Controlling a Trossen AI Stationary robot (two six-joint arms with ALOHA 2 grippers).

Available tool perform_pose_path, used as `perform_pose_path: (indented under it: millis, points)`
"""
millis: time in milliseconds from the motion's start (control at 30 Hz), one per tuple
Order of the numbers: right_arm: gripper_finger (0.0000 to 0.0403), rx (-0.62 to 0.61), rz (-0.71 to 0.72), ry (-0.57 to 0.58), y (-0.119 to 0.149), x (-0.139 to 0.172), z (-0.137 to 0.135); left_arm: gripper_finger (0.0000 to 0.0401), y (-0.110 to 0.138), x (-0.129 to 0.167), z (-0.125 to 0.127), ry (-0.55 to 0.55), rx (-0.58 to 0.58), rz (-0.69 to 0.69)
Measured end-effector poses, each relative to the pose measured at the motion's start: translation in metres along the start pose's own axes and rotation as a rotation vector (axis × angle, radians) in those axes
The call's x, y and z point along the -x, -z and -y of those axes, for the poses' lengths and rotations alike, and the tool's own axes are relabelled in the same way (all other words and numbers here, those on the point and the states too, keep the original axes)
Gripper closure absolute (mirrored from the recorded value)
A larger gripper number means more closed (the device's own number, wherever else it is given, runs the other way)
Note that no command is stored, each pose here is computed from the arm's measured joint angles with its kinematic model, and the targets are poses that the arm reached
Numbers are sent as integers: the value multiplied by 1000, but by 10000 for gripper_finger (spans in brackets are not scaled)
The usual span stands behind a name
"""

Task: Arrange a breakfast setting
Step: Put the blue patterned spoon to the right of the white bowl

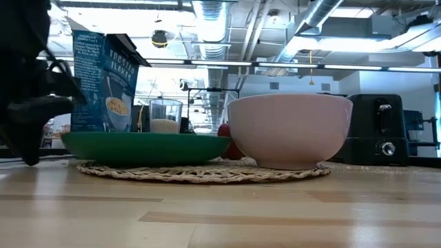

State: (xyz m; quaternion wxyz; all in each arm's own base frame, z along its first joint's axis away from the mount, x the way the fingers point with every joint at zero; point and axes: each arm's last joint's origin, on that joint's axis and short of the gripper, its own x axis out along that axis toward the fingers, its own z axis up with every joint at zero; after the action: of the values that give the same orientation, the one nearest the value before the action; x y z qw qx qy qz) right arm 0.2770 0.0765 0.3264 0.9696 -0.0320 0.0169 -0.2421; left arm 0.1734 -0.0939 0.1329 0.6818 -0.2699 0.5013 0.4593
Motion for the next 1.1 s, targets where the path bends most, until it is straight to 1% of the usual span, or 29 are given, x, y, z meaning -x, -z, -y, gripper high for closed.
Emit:
perform_pose_path:
  millis: [133, 267, 333, 400, 500, 567, 633, 733, 867, 967, 1033, 1100]
  points:
    - [275, 1, -1, 0, 0, 0, 0, 370, 2, 1, -5, -49, 21, -8]
    - [275, 1, -1, 0, 0, 0, 0, 375, 4, 2, -13, -119, 35, 7]
    - [275, 1, -1, 0, 0, 0, 0, 376, 5, 6, -19, -174, 37, 31]
    - [275, 3, -3, 0, 0, 0, 0, 376, 7, 14, -22, -207, 37, 66]
    - [275, 8, -7, 0, 1, 0, 0, 374, 10, 35, -18, -191, 14, 152]
    - [275, -4, -6, 0, 1, 0, 0, 375, 12, 51, -13, -152, -20, 200]
    - [275, -28, -5, 0, 1, 0, 0, 375, 15, 67, -8, -88, -62, 262]
    - [275, -30, -13, -16, 2, 0, 0, 375, 21, 91, 4, 90, -146, 413]
    - [274, -49, -10, -133, 4, -6, -3, 375, 27, 113, 21, 289, -273, 641]
    - [259, -44, -21, -208, 10, -12, -6, 375, 28, 120, 33, 344, -376, 788]
    - [237, -86, -9, -244, 13, -23, -9, 375, 26, 123, 42, 349, -422, 856]
    - [208, -115, -18, -311, 18, -32, -12, 375, 22, 125, 48, 335, -447, 919]
